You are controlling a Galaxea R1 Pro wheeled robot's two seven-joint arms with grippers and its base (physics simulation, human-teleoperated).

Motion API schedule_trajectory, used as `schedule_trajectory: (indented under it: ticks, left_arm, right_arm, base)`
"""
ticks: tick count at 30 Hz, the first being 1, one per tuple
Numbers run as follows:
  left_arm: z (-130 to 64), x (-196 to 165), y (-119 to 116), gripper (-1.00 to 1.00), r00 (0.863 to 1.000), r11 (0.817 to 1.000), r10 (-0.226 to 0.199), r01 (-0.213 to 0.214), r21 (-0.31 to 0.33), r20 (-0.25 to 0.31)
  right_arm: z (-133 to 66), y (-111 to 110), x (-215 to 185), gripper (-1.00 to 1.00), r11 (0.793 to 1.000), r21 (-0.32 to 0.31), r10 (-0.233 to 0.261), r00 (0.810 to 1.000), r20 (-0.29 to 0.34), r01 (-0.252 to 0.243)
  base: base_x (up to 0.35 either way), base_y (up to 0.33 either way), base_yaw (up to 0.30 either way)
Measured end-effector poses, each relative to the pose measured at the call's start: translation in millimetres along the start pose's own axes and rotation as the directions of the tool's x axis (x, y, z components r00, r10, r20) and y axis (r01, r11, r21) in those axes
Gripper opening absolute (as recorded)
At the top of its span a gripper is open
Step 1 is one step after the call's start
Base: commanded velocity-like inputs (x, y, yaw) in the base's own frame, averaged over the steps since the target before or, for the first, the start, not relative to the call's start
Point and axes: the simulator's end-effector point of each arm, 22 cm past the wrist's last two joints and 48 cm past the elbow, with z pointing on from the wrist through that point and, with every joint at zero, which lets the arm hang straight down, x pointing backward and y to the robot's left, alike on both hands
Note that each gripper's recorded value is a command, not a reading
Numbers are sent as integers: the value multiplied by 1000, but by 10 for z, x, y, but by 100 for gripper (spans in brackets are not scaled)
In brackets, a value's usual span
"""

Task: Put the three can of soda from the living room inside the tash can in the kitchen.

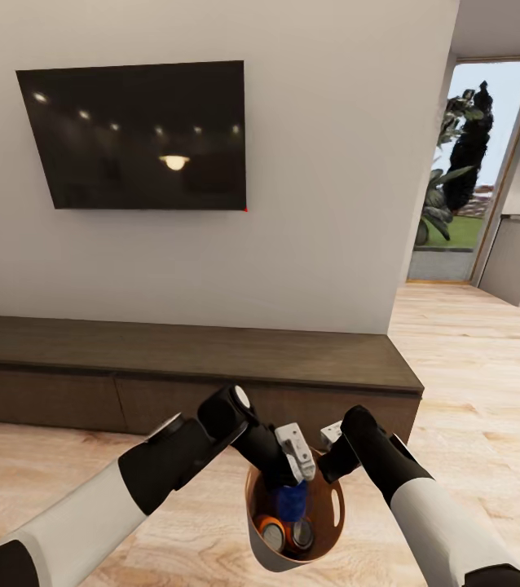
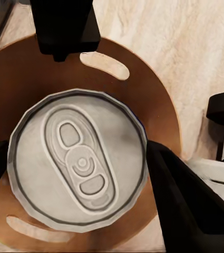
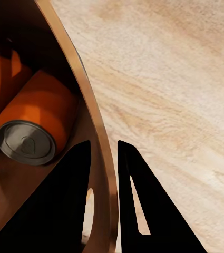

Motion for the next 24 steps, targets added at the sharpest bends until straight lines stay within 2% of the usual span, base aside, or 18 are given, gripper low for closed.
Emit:
schedule_trajectory:
  ticks: [2,7,16,24]
  left_arm:
    - [3,43,92,-100,1000,999,11,-12,-41,-21]
    - [2,111,226,-100,998,995,20,-25,-96,-54]
    - [6,129,255,-100,998,994,20,-27,-107,-62]
    - [122,221,263,-100,995,996,-8,-1,-94,-95]
  right_arm:
    - [0,-4,0,-100,1000,3,-2,1000,0,2]
    - [0,4,-1,-100,1000,-1,0,1000,0,0]
    - [1,6,-2,-100,1000,-1,-1,1000,0,1]
    - [1,2,-1,-100,1000,2,-3,1000,0,3]
  base:
    - [0,0,0]
    - [0,0,0]
    - [0,0,0]
    - [0,0,0]
